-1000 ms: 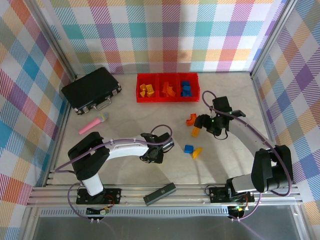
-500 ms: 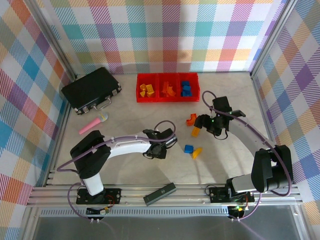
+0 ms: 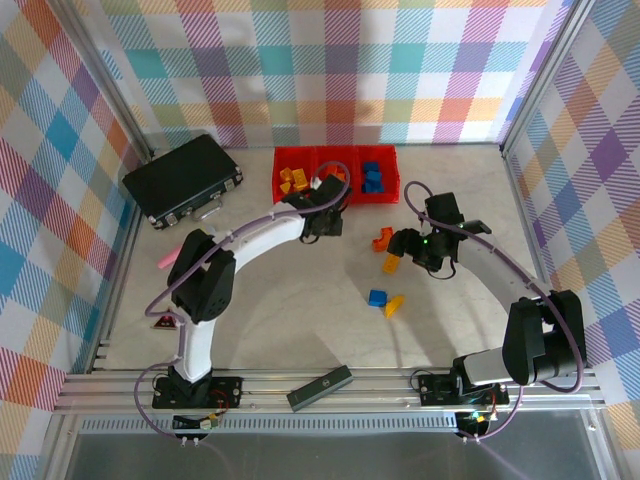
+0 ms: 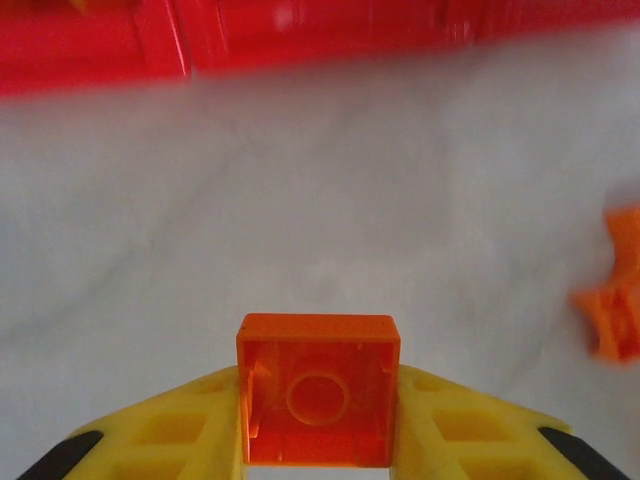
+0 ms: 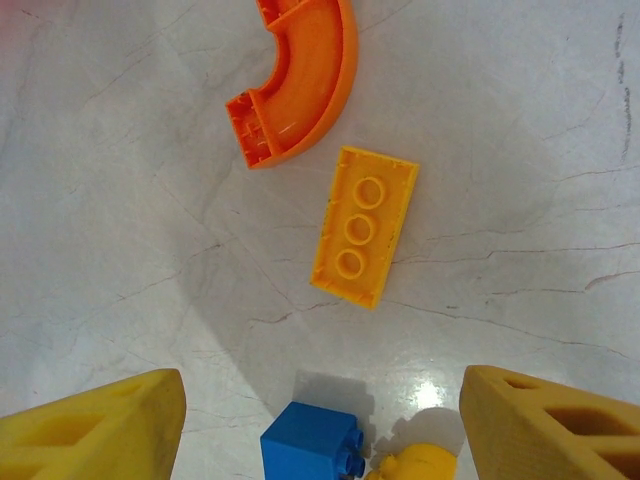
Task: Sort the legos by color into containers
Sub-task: Place the lego in the container.
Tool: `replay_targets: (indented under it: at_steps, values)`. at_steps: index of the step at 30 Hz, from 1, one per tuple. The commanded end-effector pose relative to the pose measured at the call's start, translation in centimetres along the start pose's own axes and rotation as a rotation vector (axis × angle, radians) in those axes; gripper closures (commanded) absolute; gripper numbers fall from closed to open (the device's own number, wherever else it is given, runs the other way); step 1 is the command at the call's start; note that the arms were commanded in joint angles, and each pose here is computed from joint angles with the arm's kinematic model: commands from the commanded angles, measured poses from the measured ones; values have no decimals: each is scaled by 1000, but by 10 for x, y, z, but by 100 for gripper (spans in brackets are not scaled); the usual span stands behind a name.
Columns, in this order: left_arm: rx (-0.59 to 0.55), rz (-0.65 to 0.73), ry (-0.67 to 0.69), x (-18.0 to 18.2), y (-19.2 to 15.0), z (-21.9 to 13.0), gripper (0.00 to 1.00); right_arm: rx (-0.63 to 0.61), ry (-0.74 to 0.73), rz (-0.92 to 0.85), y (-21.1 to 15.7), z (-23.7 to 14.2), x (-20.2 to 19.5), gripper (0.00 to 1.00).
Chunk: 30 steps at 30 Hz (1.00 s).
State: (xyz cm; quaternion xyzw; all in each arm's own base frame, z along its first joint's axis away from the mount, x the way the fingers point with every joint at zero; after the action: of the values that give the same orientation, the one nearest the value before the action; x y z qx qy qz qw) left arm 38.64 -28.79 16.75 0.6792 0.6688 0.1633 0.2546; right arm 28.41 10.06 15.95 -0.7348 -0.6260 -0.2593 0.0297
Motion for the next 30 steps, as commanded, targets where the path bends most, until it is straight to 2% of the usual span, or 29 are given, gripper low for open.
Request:
replay_targets:
  at_steps: [1,9,15,26,30]
  values:
    - [-123,15,9,-4,34,9,66,-5,55,-9,0,-3,8,27]
    - [-259,8,22,-19,86,41,67,10,45,-15,-2,2,6,27]
    - [-305,-30,13,-15,118,65,67,20,48,-8,-4,5,6,27]
    - [-334,-71,32,-3,143,92,62,23,47,0,-7,5,5,27]
    - [-346,-73,22,-5,154,73,48,10,35,-8,-8,-2,6,27]
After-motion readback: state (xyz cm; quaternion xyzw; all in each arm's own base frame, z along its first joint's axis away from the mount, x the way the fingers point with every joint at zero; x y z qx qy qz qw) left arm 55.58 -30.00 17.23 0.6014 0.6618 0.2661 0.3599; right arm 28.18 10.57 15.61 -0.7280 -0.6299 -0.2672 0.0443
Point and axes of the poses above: each hand's point on the last joint's axis, 136 mm out from that joint toward the fingers, its own z axis out along the fingers, its own x axis along the line the jaws close on, y = z × x, the point moved 6 cm from there along -z, back along the fingers, and after that the axes turned 5 degrees about -z, right-handed, at the moved point
